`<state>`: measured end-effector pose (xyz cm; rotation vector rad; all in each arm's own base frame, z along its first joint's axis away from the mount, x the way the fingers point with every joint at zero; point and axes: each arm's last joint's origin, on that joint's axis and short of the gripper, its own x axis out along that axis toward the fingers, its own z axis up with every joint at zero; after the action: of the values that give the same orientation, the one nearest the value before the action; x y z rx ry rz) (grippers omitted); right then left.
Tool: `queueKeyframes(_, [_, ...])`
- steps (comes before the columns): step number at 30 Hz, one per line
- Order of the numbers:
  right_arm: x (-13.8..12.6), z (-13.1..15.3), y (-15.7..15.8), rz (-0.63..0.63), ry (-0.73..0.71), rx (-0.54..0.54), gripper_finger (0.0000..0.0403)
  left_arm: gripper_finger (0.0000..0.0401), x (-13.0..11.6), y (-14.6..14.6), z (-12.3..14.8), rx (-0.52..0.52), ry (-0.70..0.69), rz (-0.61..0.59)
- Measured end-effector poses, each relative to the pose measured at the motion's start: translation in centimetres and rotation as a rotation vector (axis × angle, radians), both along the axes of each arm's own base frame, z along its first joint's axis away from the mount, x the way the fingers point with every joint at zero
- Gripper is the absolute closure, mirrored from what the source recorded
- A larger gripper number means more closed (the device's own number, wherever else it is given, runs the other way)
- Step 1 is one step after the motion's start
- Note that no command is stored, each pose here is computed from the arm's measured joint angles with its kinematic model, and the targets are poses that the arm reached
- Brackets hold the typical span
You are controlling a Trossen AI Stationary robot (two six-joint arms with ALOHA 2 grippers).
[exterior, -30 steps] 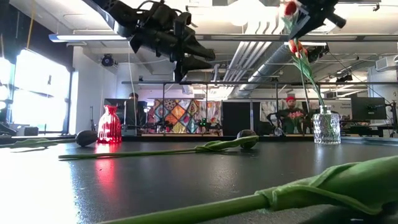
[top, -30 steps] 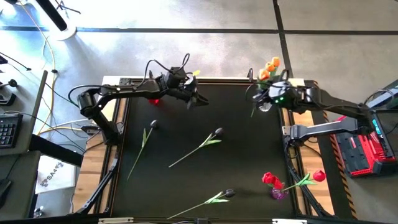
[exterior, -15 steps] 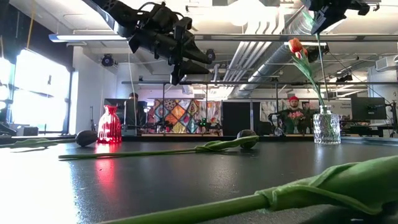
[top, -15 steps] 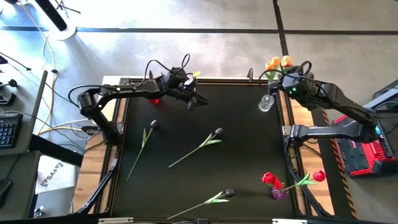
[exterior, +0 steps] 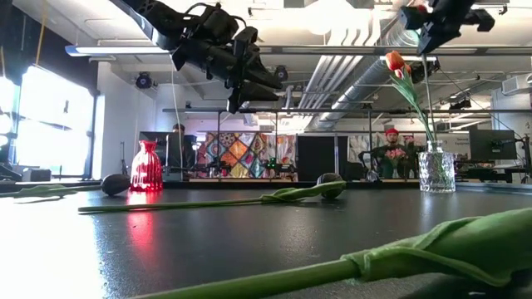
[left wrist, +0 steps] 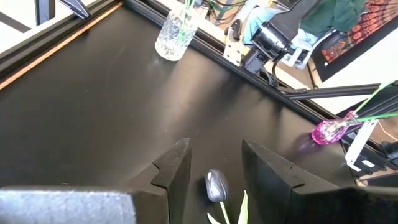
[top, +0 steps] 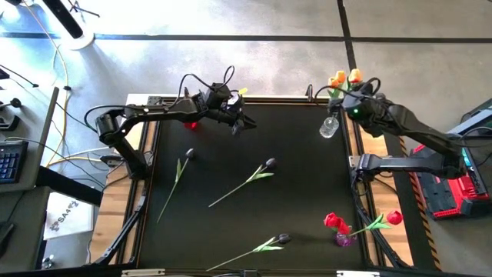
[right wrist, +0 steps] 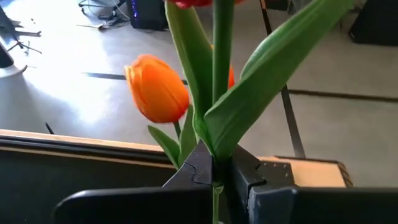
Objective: Sort flowers into vase by color
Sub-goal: Put the orange tulip into the transparent vase, then put the top right black tulip into the red vase
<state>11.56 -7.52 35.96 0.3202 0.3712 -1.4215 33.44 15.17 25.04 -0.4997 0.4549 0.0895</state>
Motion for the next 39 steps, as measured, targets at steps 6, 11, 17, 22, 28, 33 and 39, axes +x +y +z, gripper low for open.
queueKeyframes(6, [0.2, -1.2, 0.0, -0.016, -0.037, 0.039, 0.0402, 0.0270, -0.2, -0.1, -0.3, -0.016, 0.036, -0.002])
queueKeyframes(11, [0.2, -1.4, 0.0, 0.009, -0.049, 0.076, 0.0380, 0.0270, -0.3, -0.2, -0.6, -0.025, 0.066, -0.005])
queueKeyframes(17, [0.1, -1.5, 0.1, 0.007, -0.044, 0.096, 0.0308, 0.0270, -0.4, -0.3, -0.8, -0.051, 0.089, 0.003])
queueKeyframes(22, [0.0, -1.5, 0.2, 0.005, -0.047, 0.091, 0.0248, 0.0270, -0.5, -0.4, -1.0, -0.069, 0.119, 0.003])
queueKeyframes(28, [-0.5, 0.9, 0.4, 0.040, -0.130, 0.077, 0.0213, 0.0270, -0.5, -0.8, -1.1, -0.165, 0.125, -0.021])
queueKeyframes(33, [-1.2, 4.2, 0.8, 0.095, -0.213, 0.027, 0.0211, 0.0270, -0.4, -1.4, -1.3, -0.161, 0.144, -0.043])
queueKeyframes(39, [-1.7, 6.9, 1.3, 0.162, -0.284, -0.030, 0.0210, 0.0270, 0.0, -3.0, -1.4, -0.178, 0.172, -0.080])
